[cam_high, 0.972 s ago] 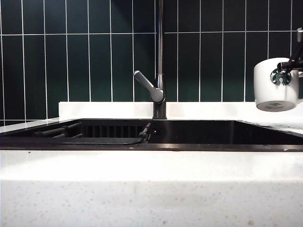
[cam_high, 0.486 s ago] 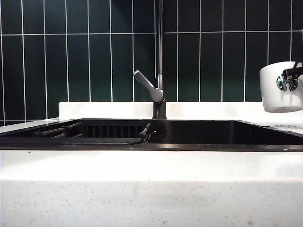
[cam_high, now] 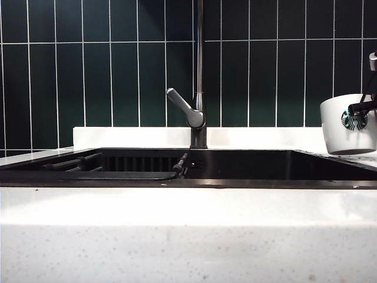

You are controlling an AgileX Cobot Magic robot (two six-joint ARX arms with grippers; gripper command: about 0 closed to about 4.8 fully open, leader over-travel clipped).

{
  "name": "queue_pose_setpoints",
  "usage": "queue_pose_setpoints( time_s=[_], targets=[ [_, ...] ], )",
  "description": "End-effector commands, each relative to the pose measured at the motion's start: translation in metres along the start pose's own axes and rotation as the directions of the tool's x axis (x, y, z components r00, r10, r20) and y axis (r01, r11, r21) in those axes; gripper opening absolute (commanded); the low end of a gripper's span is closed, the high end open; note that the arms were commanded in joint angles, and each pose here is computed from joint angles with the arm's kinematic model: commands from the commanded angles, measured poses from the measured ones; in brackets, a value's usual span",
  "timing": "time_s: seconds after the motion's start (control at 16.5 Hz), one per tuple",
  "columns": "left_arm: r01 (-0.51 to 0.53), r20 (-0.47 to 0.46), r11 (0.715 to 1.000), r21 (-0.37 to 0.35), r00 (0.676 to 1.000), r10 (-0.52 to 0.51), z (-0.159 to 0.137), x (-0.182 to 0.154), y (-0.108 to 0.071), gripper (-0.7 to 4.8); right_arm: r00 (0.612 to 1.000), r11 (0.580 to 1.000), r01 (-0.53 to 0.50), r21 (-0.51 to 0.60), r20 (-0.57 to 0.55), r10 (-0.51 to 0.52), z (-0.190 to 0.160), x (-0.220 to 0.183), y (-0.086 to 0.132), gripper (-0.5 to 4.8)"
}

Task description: Pick up the mug next to the sink, go to the faucet to get some water, pour the water into the sink, and finally put the mug back to its place.

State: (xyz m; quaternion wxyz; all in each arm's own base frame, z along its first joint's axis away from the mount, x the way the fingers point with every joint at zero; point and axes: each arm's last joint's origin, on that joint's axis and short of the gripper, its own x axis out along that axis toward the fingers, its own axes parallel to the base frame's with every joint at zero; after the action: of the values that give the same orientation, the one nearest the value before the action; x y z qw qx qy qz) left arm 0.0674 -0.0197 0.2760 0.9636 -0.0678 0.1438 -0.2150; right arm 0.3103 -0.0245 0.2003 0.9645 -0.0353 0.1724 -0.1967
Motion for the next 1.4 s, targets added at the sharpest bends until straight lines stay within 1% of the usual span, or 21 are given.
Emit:
queue_pose_setpoints(
  time_s=[0.06, 0.18, 0.3, 0.36, 0.49, 0.55, 0.73, 0.85, 1.03, 1.22, 1.4],
  targets=[
    [0.004, -0.013, 1.0, 0.001, 1.0, -0.004, -0.001, 0.0, 0.0, -0.06, 0.994, 0.998, 0.033, 0.046, 0.098, -0.037, 0.011, 0.0, -0.001, -0.01],
    [0.003, -0.021, 1.0, -0.002, 1.0, -0.003, -0.002, 0.0, 0.0, -0.06, 0.995, 0.999, 0.035, 0.042, 0.088, -0.039, 0.009, 0.002, -0.001, -0.01],
    [0.003, -0.022, 1.0, -0.002, 1.0, -0.003, -0.002, 0.0, 0.0, -0.06, 0.998, 0.999, 0.038, 0.002, 0.059, -0.038, 0.006, 0.003, -0.001, 0.0],
    [0.003, -0.021, 1.0, -0.002, 1.0, -0.003, -0.002, 0.0, 0.0, -0.06, 0.999, 0.999, 0.037, -0.018, 0.035, -0.036, 0.003, 0.003, 0.0, 0.3],
    [0.003, -0.021, 1.0, -0.002, 1.0, -0.003, -0.002, 0.0, 0.0, -0.06, 0.999, 0.998, 0.048, -0.029, 0.006, -0.048, 0.0, 0.003, 0.0, 0.56],
    [0.003, -0.021, 1.0, -0.002, 1.0, -0.003, -0.002, 0.0, 0.0, -0.06, 0.999, 0.998, 0.054, -0.034, -0.004, -0.054, -0.001, 0.003, -0.001, 0.56],
    [0.003, -0.021, 1.0, -0.001, 1.0, -0.003, -0.002, 0.0, 0.0, -0.06, 0.995, 0.996, 0.065, -0.063, -0.068, -0.07, -0.006, 0.001, -0.001, 1.16],
    [0.006, -0.021, 1.0, -0.001, 1.0, -0.006, -0.002, 0.0, 0.0, -0.06, 0.991, 0.995, 0.06, -0.083, -0.115, -0.069, -0.007, -0.004, -0.003, 1.18],
    [0.006, -0.021, 1.0, -0.001, 1.0, -0.006, -0.002, 0.0, 0.0, -0.06, 0.99, 0.994, 0.059, -0.087, -0.125, -0.07, -0.004, -0.01, -0.006, 1.22],
    [0.007, -0.021, 1.0, -0.001, 1.0, -0.007, -0.002, 0.0, 0.0, -0.06, 0.989, 0.997, 0.066, -0.028, -0.131, -0.069, 0.004, -0.022, -0.01, 1.22],
    [0.005, -0.019, 1.0, 0.014, 1.0, -0.005, -0.002, 0.0, 0.0, -0.06, 0.983, 0.998, 0.068, 0.014, -0.173, -0.064, 0.006, -0.035, -0.015, 1.21]
  ],
)
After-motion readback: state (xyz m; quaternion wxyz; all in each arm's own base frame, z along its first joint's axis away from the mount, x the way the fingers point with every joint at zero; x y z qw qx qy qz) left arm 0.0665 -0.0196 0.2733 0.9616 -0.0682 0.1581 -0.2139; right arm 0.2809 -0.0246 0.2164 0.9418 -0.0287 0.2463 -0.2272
